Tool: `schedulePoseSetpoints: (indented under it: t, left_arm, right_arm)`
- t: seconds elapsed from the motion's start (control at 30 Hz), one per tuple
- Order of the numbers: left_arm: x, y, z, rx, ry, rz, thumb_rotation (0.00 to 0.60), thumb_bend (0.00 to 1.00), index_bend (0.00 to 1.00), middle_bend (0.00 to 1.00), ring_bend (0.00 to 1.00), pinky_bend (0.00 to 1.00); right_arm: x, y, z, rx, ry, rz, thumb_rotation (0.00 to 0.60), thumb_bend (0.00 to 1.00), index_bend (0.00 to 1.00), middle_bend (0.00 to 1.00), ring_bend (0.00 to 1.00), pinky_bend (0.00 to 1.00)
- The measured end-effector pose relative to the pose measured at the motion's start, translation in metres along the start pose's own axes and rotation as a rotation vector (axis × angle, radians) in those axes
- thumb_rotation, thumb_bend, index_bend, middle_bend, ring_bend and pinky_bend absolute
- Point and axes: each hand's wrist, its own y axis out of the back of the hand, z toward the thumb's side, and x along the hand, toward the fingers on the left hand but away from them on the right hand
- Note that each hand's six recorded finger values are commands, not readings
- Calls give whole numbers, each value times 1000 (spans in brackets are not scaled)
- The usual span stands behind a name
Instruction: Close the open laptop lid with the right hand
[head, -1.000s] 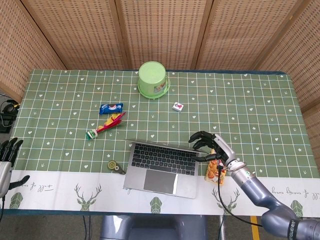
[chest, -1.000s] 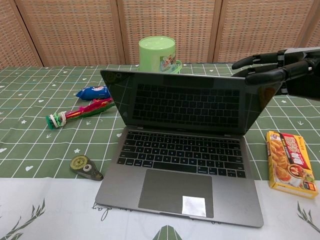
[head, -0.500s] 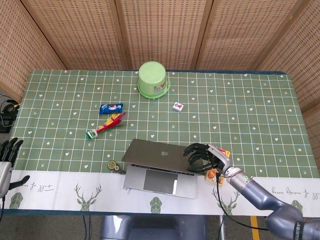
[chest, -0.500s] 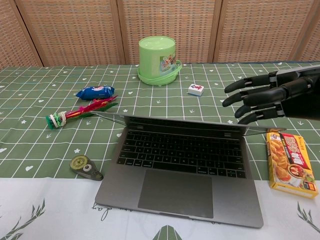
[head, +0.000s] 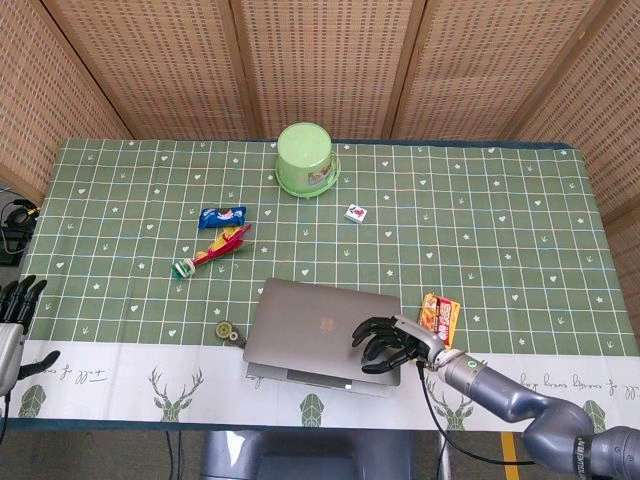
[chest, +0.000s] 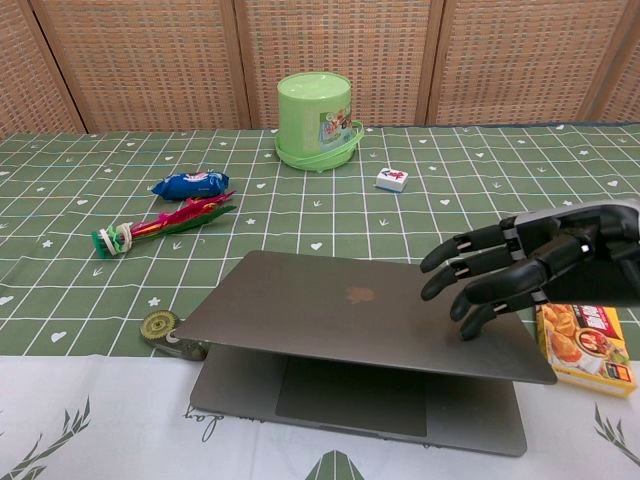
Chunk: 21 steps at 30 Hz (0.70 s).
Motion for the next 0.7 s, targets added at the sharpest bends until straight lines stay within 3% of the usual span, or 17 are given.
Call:
schedulePoseSetpoints:
  t: [0.7]
  left_arm:
    - [0,1,-1,-3,2,2,600,0,0,0,0,0]
  right_arm:
    - [-22,-18,-33,-16,-54,47,600,249,404,446,457,415]
